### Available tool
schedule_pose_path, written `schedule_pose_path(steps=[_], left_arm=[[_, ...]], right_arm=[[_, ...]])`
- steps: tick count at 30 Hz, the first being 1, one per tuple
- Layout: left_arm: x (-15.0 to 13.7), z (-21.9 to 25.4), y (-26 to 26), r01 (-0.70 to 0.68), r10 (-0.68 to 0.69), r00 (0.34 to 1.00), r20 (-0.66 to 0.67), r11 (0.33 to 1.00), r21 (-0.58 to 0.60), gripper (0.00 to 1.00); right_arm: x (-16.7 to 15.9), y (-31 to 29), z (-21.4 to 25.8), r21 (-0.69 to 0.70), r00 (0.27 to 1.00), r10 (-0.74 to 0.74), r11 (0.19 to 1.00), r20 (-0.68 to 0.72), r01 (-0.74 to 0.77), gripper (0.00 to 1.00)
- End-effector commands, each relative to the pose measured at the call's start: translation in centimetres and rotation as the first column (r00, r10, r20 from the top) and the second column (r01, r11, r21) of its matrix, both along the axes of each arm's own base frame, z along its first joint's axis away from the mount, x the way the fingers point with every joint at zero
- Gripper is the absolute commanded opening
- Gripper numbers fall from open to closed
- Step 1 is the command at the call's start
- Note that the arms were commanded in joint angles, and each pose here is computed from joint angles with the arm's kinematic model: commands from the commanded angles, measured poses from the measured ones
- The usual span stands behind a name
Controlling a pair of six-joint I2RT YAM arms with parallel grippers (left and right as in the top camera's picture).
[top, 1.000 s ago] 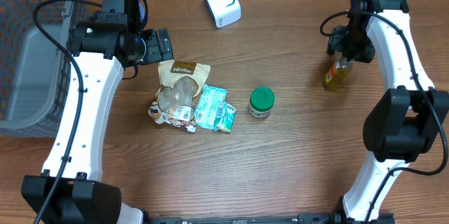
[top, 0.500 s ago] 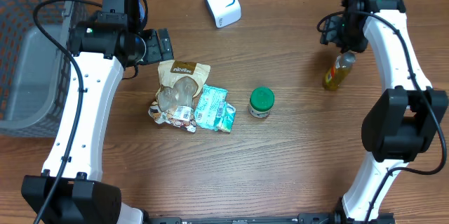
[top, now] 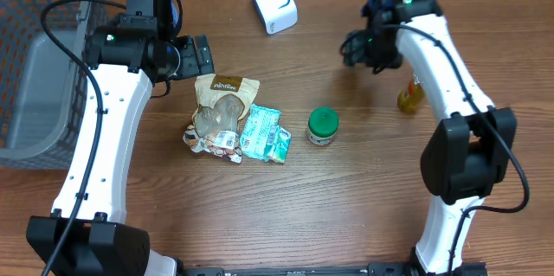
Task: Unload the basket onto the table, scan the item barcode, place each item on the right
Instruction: 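Release the Vim bottle and move the right gripper over the green-lidded jar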
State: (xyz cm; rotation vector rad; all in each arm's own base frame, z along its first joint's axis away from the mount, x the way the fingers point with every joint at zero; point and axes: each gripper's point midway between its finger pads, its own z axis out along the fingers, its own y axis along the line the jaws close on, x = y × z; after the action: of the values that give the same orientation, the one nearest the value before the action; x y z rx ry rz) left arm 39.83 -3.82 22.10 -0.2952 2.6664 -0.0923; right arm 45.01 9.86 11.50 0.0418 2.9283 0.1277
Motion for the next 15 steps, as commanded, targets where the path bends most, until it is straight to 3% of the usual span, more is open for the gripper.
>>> schedule_pose_path(steps=[1,8,9,15], left_arm=[[0.2,0.3,-0.2,-0.001,0.001,1.0,0.01,1.0,-0.011,1.0],[0.2,0.3,-0.2,-0.001,0.001,1.0,0.01,1.0,-0.011,1.0],[0.2,0.3,-0.2,-0.001,0.001,1.0,0.01,1.0,-0.011,1.0],[0.2,0.3,-0.2,-0.001,0.001,1.0,0.01,1.0,-0.011,1.0]], right_arm=[[-1.4,1.8,0.5,0.014,0.998,-0.049,0.999,-0.032,0.049,0.75],[-4.3,4.8,0.2,0.005,0.99,-0.087,0.996,-0.112,0.088,0.92],[-4.5,5.3,0.2,0.007,0.989,-0.092,0.996,-0.116,0.094,1.0],[-5.9,8.2,0.2,0.074,0.98,-0.112,0.989,-0.165,0.125,1.0]])
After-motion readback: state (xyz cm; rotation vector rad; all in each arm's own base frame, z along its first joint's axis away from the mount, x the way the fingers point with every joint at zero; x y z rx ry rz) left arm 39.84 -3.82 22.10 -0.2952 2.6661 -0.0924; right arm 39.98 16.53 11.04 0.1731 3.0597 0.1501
